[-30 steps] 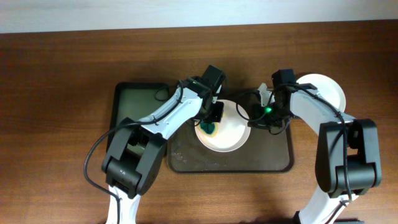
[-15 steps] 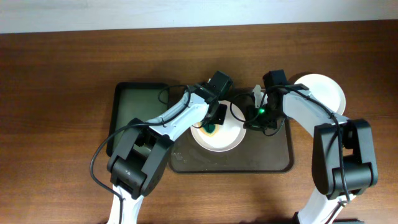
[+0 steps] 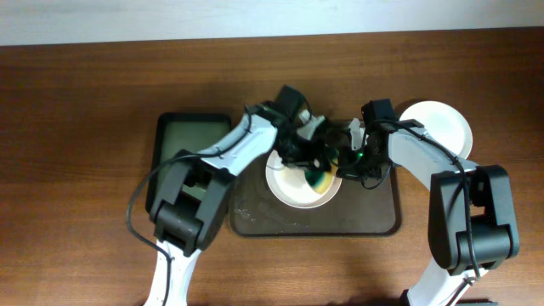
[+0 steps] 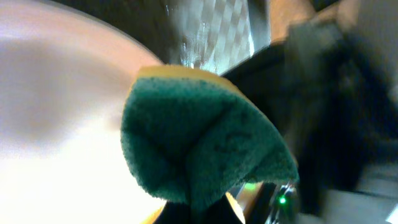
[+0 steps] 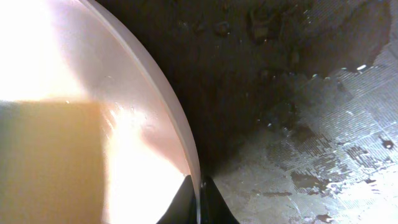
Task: Clean dirty plates on tray and stack at the side
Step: 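Scrub the second white plate with the sponge while the right gripper holds it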
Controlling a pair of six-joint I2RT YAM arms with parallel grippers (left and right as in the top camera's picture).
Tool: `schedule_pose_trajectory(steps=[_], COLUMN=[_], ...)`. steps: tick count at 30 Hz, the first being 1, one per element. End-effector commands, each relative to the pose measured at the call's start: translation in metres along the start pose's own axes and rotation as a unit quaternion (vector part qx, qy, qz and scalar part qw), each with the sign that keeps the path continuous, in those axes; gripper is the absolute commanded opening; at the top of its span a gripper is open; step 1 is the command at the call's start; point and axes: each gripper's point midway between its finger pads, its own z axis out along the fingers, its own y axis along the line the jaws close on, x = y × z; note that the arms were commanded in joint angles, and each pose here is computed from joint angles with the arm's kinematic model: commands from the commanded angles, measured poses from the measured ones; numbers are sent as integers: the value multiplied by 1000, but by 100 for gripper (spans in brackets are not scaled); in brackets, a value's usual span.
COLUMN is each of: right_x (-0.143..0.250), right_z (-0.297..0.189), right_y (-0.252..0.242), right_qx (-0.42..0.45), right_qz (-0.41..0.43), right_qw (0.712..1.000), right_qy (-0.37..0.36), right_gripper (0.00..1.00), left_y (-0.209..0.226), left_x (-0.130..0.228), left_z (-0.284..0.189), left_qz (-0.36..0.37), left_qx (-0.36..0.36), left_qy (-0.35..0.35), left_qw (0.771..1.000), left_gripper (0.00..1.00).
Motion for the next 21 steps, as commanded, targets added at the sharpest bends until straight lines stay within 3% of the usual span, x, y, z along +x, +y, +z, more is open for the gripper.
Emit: schedule_pose_trajectory(steps=[1,7,9,13,18,21], right_x=[8,7,7,6,5,5], right_z=[7,7,7,7,7,7], right_y=[4,4,4,4,4,4], right_qx=[-7,-7,-7,-8,-8,-8], right_qz=[-1,0,0,-1,-3,-3], right_qw=[1000,1000,1000,1000,1000,1000], right_qy=[11,10,10,8,6,6], right_gripper=[4,5,4,5,5,5], left_y=[-10,28,31,32,62,77], left_x=[-44,-40,-37,-27,-15,-9], left_z=[-96,-164,-164,-129,-88,-51], left_qz=[29,-11,-14,-9,-45,-39], left_qx=[-94,-280,-297,-301,-369,-377], left_qy=[-108,-163,-160,-129,-126,-111], left_qw=[989,946,941,945,920,919], left_gripper=[0,0,0,0,0,0])
